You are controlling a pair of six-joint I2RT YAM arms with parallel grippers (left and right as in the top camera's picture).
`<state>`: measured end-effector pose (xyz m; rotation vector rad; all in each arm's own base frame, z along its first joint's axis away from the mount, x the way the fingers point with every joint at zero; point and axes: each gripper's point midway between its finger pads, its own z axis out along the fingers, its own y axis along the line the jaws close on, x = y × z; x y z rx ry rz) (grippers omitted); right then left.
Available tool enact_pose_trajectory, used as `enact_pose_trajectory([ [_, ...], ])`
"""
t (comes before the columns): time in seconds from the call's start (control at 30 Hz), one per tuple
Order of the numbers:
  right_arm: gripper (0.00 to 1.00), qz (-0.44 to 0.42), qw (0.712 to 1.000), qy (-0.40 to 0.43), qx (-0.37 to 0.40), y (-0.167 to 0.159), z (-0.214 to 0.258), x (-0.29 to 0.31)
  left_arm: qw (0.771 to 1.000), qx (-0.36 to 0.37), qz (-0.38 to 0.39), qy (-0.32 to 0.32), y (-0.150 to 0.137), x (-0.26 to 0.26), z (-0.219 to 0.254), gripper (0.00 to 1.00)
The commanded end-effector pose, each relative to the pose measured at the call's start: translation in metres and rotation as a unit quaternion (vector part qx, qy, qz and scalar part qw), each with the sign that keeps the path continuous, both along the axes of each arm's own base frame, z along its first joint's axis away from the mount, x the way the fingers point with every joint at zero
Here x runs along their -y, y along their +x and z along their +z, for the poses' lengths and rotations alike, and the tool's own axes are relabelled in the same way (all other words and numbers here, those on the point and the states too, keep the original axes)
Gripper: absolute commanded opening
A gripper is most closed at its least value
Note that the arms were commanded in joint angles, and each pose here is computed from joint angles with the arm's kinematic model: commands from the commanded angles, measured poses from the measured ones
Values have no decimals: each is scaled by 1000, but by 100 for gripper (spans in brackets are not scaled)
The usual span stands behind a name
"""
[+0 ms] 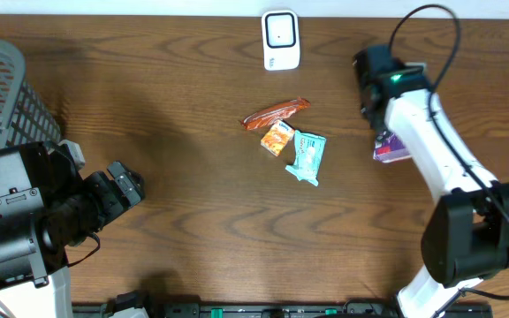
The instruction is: Scan the item barcode
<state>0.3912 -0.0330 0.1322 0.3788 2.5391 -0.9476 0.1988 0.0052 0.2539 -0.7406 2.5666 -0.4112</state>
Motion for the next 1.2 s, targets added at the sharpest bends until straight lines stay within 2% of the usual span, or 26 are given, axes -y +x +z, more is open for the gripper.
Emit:
enact_pose_trajectory([
  [0.0, 1, -11, 994, -111, 5, -10, -9, 13, 1000, 3, -2, -5, 0, 2, 2, 98],
  [0.2, 1, 61, 994, -88, -9, -7, -25, -36, 1000, 3, -2, -5, 0, 2, 2, 98],
  [0.23, 3, 100, 992, -75, -15, -4, -29, -59, 1000, 3, -2, -5, 0, 2, 2, 98],
  [0.3, 15, 136, 989, -43, -24, -5, -38, -86, 1000, 3, -2, -5, 0, 2, 2, 98],
  [0.33, 16, 164, 986, 5, -30, -8, -50, -114, 1000, 3, -2, -5, 0, 2, 2, 98],
  [0.4, 17, 190, 980, 52, -31, -10, -59, -142, 1000, 3, -2, -5, 0, 2, 2, 98],
  [0.47, 33, 206, 976, 69, -25, -10, -59, -159, 1000, 3, -2, -5, 0, 2, 2, 98],
  [0.5, 47, 217, 973, 82, -17, -7, -53, -171, 1000, 3, -2, -5, 0, 2, 2, 98],
  [0.57, 58, 222, 971, 93, -11, -2, -37, -180, 1000, 3, -2, -5, 0, 2, 2, 98],
  [0.8, 72, 212, 966, 148, 13, 24, 38, -180, 1000, 3, -2, -5, 0, 2, 2, 98],
  [0.93, 74, 254, 940, 227, -14, 35, 61, -175, 1000, 3, -2, -5, 0, 2, 2, 98],
  [1.03, 78, 266, 917, 296, -38, 37, 60, -156, 1000, 3, -2, -5, 0, 2, 2, 98],
  [1.1, 85, 284, 888, 357, -64, 32, 53, -149, 1000, 3, -2, -5, 0, 2, 2, 98],
  [1.17, 86, 306, 854, 411, -85, 24, 47, -144, 1000, 3, -2, -5, 0, 2, 2, 98],
])
